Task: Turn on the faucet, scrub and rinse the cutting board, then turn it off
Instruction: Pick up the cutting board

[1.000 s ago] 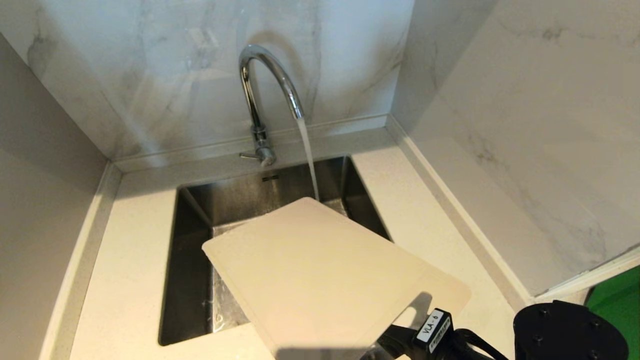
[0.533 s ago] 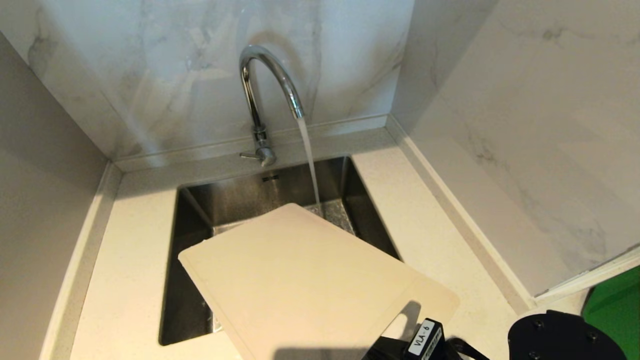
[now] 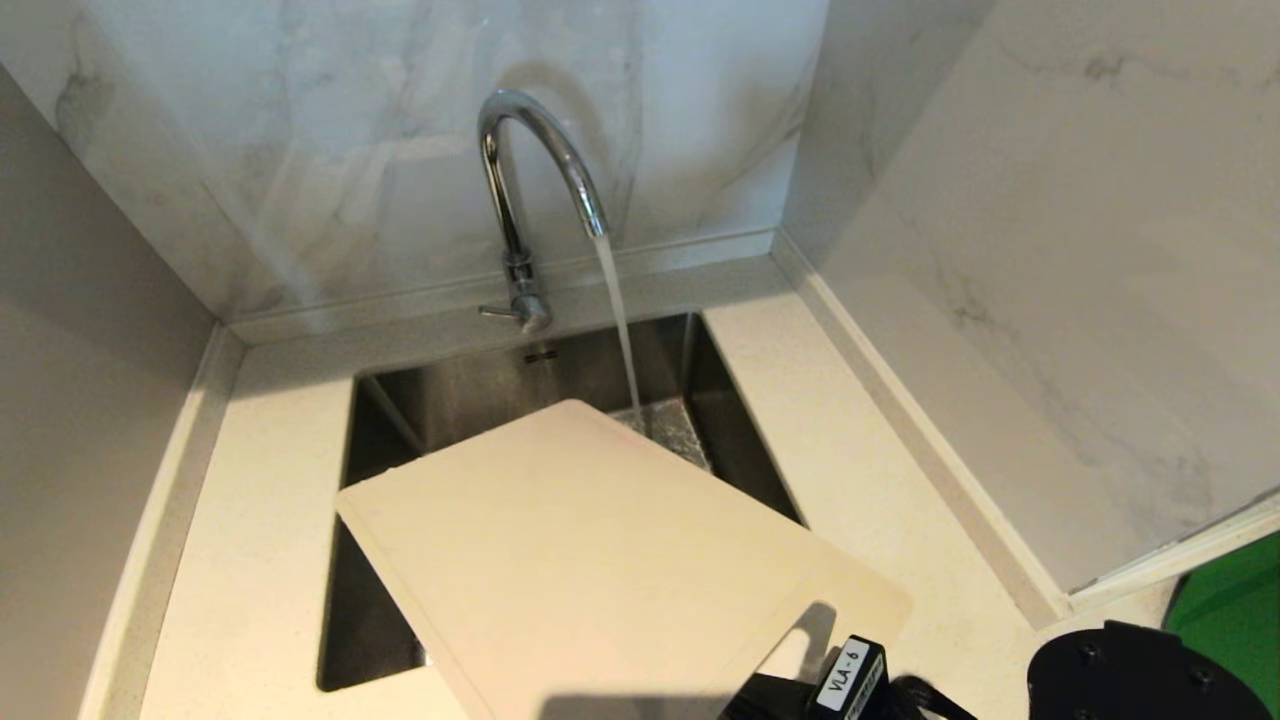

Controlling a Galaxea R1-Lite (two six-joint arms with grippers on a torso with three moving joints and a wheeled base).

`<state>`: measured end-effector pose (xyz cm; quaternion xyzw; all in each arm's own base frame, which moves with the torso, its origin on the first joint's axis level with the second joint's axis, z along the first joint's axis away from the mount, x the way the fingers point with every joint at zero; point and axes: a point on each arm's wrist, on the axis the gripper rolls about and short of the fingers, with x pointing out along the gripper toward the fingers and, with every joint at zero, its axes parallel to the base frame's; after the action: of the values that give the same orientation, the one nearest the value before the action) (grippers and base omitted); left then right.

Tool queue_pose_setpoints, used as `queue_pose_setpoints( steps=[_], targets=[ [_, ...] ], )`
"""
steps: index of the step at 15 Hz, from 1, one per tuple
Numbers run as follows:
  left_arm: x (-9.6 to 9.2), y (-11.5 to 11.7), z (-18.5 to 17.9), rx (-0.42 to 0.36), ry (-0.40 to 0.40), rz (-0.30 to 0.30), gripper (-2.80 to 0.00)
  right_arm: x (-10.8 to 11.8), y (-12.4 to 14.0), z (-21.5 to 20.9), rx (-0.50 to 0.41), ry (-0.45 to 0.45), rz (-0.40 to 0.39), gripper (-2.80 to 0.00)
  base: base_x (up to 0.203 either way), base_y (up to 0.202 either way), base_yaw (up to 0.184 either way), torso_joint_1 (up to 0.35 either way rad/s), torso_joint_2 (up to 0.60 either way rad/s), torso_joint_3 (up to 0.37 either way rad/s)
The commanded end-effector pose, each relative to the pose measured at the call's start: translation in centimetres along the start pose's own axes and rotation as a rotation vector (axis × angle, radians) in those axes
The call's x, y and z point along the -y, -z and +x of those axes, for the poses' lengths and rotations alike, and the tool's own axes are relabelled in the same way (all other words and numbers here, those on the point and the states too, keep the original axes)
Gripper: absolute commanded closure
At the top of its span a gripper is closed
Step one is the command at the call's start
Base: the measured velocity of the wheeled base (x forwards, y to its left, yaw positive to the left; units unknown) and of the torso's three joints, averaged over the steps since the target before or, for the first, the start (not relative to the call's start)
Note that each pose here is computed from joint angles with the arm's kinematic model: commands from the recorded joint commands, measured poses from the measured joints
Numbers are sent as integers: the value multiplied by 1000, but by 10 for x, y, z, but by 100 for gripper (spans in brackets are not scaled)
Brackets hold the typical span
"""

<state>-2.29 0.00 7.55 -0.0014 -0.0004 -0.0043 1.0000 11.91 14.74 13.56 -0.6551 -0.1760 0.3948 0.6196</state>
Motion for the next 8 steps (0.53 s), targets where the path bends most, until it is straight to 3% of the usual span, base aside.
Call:
queue_pose_setpoints(
  steps=[1,8],
  targets=[
    [0,0,0,-1,1,0,0,1,-3,0,19,8,34,0,0,0,0,0,0,0],
    [0,0,0,-1,0,0,0,8,-12,-1,68,67,59,0,0,0,0,0,0,0]
  ],
)
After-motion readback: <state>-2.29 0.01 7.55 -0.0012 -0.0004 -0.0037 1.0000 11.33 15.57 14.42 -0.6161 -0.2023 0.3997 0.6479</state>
